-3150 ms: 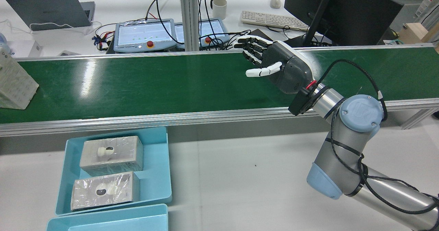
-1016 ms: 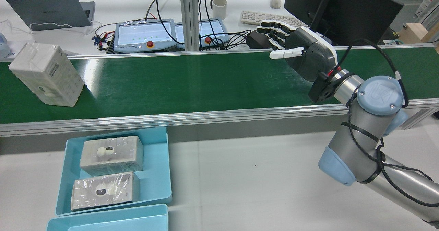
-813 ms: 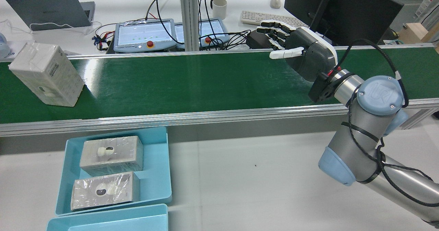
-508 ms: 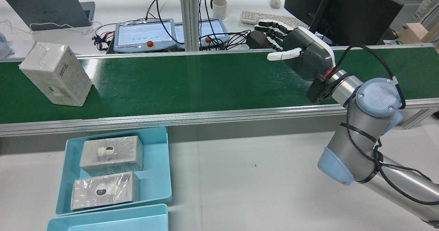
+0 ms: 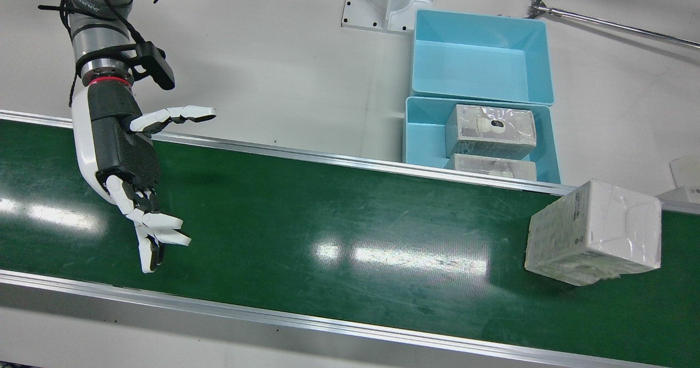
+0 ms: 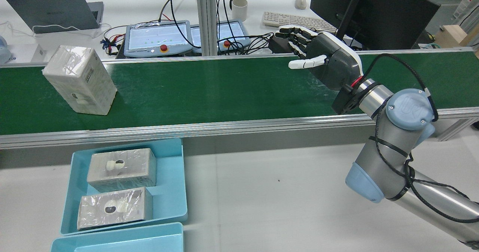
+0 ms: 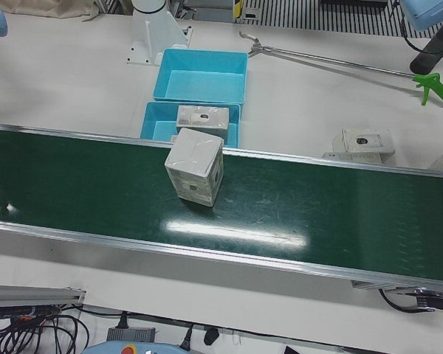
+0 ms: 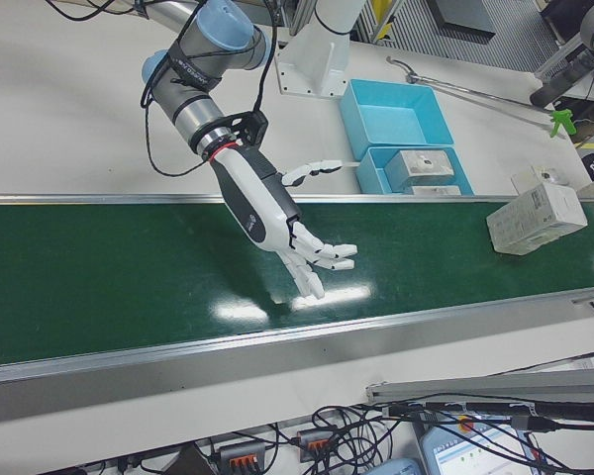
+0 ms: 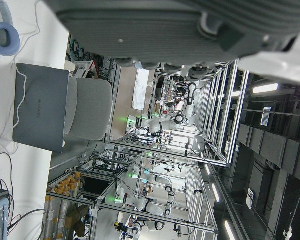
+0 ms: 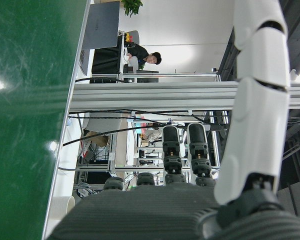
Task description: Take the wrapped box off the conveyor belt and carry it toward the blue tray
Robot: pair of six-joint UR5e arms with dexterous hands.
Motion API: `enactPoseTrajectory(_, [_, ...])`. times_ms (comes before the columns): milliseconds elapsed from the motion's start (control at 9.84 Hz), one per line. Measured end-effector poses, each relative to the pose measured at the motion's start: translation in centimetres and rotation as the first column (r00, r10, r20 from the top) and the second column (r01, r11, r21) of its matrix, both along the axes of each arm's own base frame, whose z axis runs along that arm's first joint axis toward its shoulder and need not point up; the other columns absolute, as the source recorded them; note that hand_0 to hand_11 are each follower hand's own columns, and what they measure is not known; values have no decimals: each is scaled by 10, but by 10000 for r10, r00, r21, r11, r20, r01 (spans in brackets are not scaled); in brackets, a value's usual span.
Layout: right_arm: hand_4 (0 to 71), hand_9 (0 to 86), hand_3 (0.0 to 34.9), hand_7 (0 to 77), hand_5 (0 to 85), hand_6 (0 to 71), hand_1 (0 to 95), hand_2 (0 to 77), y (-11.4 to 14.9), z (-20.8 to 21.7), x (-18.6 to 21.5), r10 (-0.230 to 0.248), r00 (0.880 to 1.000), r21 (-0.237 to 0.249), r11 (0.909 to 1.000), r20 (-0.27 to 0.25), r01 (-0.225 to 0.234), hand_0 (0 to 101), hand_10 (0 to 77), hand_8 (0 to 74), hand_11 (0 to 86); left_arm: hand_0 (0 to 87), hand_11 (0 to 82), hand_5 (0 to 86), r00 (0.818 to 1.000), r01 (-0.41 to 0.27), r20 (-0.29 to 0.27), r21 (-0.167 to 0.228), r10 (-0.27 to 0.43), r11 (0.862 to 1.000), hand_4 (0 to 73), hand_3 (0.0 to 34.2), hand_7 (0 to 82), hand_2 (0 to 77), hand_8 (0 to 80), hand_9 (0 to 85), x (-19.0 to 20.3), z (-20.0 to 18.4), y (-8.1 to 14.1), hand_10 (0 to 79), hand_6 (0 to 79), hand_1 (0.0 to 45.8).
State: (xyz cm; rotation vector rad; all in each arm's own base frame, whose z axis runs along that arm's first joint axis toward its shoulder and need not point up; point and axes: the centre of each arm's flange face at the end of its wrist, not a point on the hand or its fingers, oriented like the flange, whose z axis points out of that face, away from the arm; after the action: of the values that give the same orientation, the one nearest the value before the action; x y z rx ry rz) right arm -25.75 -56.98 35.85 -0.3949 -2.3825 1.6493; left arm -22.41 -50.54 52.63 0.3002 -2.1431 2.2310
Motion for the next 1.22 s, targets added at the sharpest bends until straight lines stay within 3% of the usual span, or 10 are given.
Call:
enactPoseTrajectory(406, [109,33,82,207,267,44,125,147,2,-1,-4,-81,10000,20,10000,31,81,464,0,0,16,0,0,11,10000,0,0,0,0,10000,0,0,5,5,5,0,0,0,0,0,0,0])
enactPoseTrajectory(508, [120,33,100,213,267,44,125,147,3,-2,-5,-104,9999,35,9999,44,104,464,5,0,16,0,0,11,10000,0,0,0,0,10000,0,0,5,5,5,0,0,0,0,0,0,0])
enactPoseTrajectory(813, [76,33,99,207,267,44,115,109,5,-4,-8,-154,9998,65,9999,81,153,464,0,0,16,0,0,11,10000,0,0,-1,0,10000,0,0,5,11,5,0,0,0,0,5,0,0])
enactPoseTrajectory(1016, [98,33,89,207,267,44,115,109,5,-5,-8,-167,9998,76,9998,106,166,465,0,0,16,0,0,11,10000,0,0,0,0,10000,0,0,5,5,5,0,0,0,0,5,0,0])
enactPoseTrajectory(1118, [109,33,112,207,267,44,115,120,6,-6,-8,-171,9998,89,9998,121,170,462,0,0,16,0,0,11,10000,0,0,0,0,10000,0,0,5,5,5,0,0,0,0,5,0,0])
enactPoseTrajectory(1219, [109,33,109,207,267,44,115,109,6,-7,-7,-171,9998,102,9998,129,169,463,0,0,16,0,0,11,10000,0,-1,0,0,10000,0,0,5,11,5,0,0,0,0,5,0,0])
